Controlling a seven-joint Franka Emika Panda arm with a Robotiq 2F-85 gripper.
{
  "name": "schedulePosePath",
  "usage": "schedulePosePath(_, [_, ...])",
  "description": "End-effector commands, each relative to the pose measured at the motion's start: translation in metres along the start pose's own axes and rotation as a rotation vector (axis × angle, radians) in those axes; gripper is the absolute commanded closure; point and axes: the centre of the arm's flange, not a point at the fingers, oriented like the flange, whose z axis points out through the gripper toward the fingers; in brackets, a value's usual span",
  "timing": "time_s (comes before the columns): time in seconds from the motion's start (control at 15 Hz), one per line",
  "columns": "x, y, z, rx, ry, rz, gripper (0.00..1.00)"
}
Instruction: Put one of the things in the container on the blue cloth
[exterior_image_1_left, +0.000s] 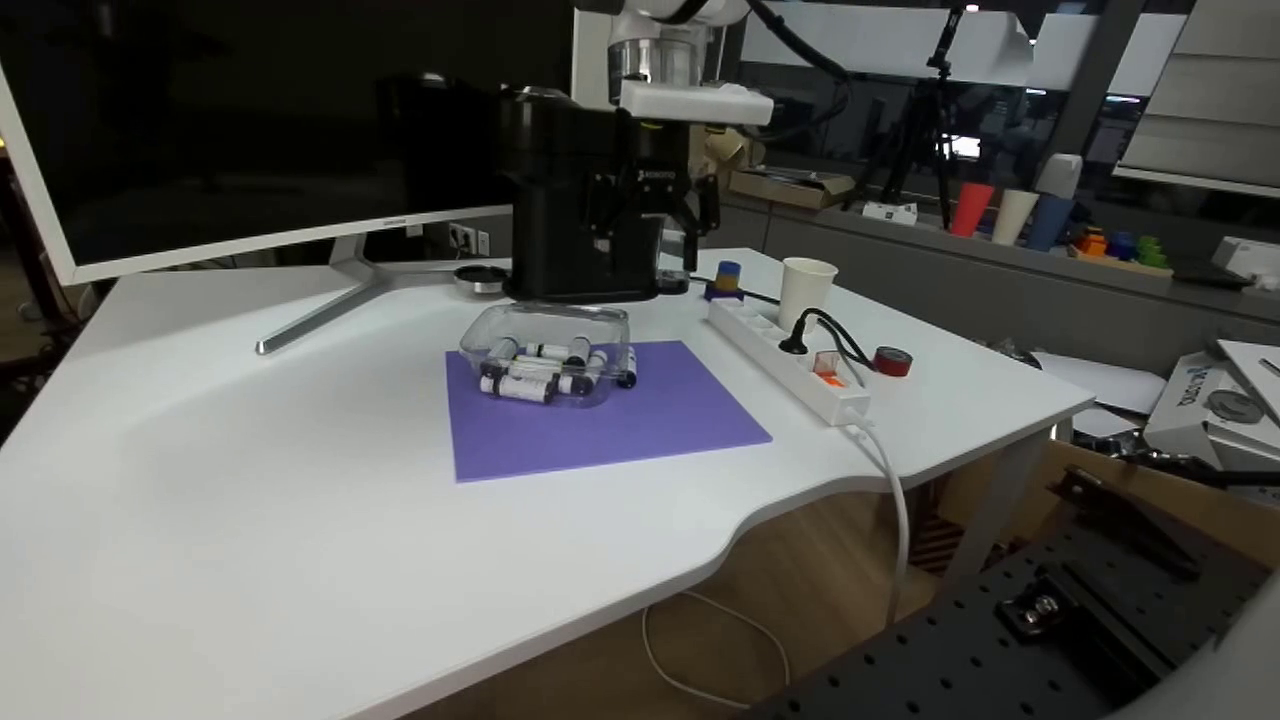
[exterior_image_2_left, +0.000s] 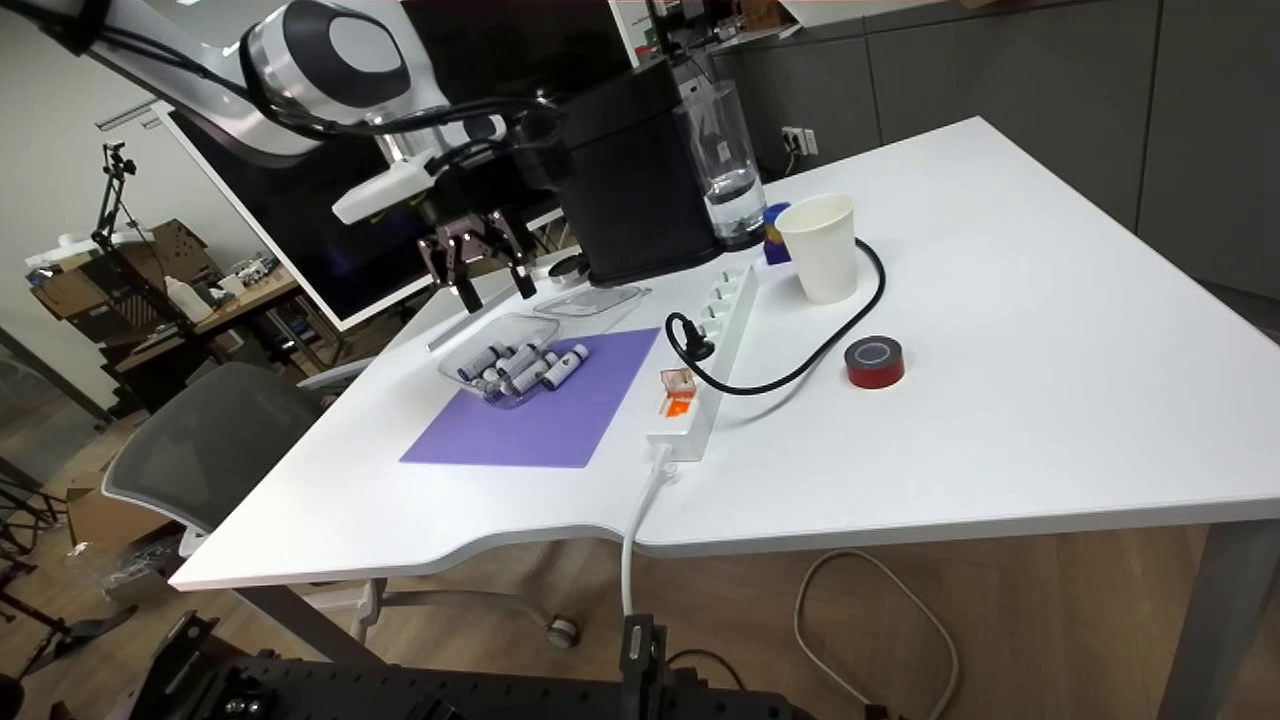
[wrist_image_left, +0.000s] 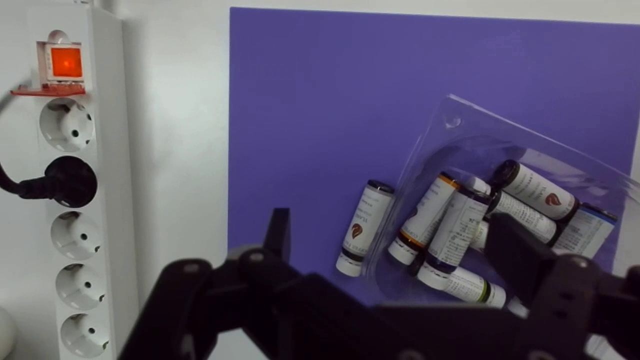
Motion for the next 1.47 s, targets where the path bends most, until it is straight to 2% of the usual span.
schedulePosePath(0.0, [0.0, 0.001, -0.001, 0.001, 0.002, 0.001, 0.0])
schedulePosePath(0.67, [0.021, -0.046, 0.05, -0.022, 0.042, -0.276, 0.0])
schedulePosePath(1.07, [0.032, -0.063, 0.072, -0.018, 0.086, -0.389, 0.0])
schedulePosePath(1.4, [0.039, -0.072, 0.081, -0.011, 0.107, -0.434, 0.0])
